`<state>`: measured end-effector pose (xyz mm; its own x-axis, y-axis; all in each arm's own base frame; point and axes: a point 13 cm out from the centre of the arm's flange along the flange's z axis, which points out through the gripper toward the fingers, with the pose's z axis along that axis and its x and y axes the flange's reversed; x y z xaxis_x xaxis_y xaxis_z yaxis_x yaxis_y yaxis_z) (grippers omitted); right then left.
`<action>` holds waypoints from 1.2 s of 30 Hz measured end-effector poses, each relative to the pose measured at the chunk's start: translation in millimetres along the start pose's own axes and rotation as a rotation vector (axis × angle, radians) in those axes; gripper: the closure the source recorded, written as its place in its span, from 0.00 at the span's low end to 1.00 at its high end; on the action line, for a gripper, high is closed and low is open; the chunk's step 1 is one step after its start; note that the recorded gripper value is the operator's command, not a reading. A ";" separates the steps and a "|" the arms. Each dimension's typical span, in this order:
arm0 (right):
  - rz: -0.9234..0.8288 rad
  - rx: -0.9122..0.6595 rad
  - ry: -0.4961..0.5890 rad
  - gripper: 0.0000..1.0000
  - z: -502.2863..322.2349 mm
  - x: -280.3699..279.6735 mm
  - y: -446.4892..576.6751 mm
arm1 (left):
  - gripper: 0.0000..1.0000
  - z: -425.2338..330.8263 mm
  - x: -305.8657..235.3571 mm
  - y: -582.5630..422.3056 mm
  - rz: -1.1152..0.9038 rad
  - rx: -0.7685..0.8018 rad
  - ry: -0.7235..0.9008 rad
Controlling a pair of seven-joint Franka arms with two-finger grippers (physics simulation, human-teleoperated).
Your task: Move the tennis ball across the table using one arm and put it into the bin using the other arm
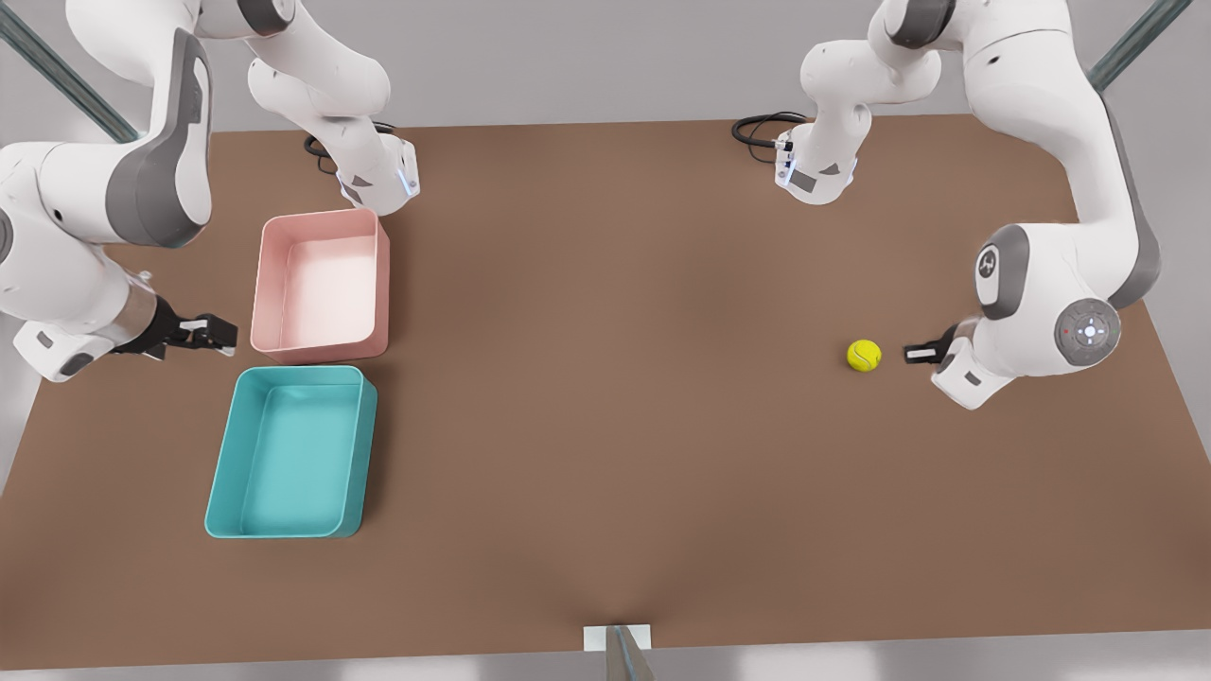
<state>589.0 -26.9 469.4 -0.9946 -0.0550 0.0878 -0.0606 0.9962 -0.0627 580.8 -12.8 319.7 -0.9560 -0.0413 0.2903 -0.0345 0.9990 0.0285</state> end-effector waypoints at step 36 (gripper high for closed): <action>-0.025 -0.005 0.072 0.00 13.1 10.6 4.3 | 0.79 294.0 23.1 29.8 1.590 -0.052 0.019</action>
<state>577.1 -24.1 457.0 -0.9842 -0.0748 0.1607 -0.0845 0.9949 -0.0542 472.1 21.1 46.0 -0.0029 0.9978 0.0661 0.9622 0.0208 -0.2716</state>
